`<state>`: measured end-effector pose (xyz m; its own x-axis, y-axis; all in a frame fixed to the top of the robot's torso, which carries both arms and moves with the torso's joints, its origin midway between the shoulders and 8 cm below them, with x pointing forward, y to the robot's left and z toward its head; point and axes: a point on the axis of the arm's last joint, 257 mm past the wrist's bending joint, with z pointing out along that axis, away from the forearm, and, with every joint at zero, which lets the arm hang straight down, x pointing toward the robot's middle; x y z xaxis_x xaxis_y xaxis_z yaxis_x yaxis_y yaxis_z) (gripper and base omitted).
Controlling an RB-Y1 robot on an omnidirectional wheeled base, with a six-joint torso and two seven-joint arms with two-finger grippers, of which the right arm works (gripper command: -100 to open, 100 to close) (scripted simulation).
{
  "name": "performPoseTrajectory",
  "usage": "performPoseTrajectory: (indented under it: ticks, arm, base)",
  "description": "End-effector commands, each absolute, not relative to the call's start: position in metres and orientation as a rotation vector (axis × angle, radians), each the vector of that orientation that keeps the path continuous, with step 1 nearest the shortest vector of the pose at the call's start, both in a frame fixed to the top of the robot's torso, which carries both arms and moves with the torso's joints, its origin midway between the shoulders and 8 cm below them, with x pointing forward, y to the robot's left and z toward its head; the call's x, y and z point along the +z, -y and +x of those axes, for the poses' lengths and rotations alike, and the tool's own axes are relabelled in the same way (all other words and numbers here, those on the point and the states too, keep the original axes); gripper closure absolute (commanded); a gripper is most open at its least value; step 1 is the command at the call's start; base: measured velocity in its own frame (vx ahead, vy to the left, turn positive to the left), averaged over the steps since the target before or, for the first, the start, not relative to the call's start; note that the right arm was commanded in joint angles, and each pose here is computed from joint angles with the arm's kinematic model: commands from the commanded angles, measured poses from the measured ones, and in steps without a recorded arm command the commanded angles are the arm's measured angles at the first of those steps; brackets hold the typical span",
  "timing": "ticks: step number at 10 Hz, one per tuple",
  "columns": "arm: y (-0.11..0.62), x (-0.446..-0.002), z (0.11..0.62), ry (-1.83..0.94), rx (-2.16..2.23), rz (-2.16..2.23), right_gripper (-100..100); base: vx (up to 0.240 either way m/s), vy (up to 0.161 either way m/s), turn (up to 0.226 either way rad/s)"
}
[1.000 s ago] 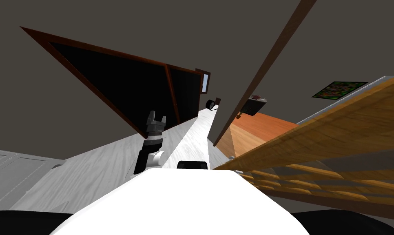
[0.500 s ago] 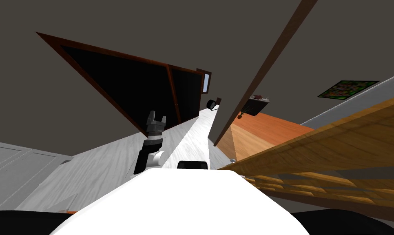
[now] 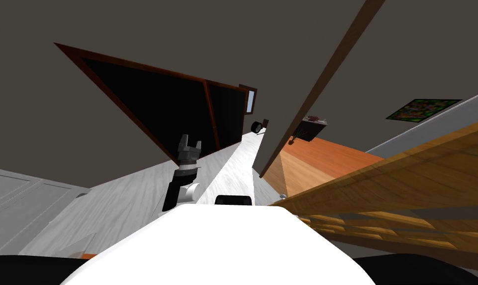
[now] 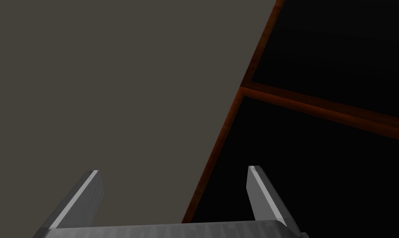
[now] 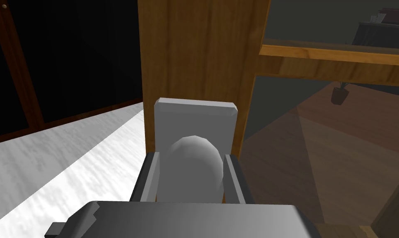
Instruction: Pull the door open
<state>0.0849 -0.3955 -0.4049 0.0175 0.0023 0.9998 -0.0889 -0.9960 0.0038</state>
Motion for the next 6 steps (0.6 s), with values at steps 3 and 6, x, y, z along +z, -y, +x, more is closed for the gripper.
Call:
performPoseTrajectory:
  ticks: [3, 6]
  arm:
    - [0.3947, -0.4164, 0.0829, 0.101, 2.108, 2.237, 100]
    - [0.3940, -0.4250, 0.0795, 0.105, 2.068, 2.273, 100]
  base:
    - [0.086, 0.020, 0.034]
    - [0.055, 0.008, 0.060]
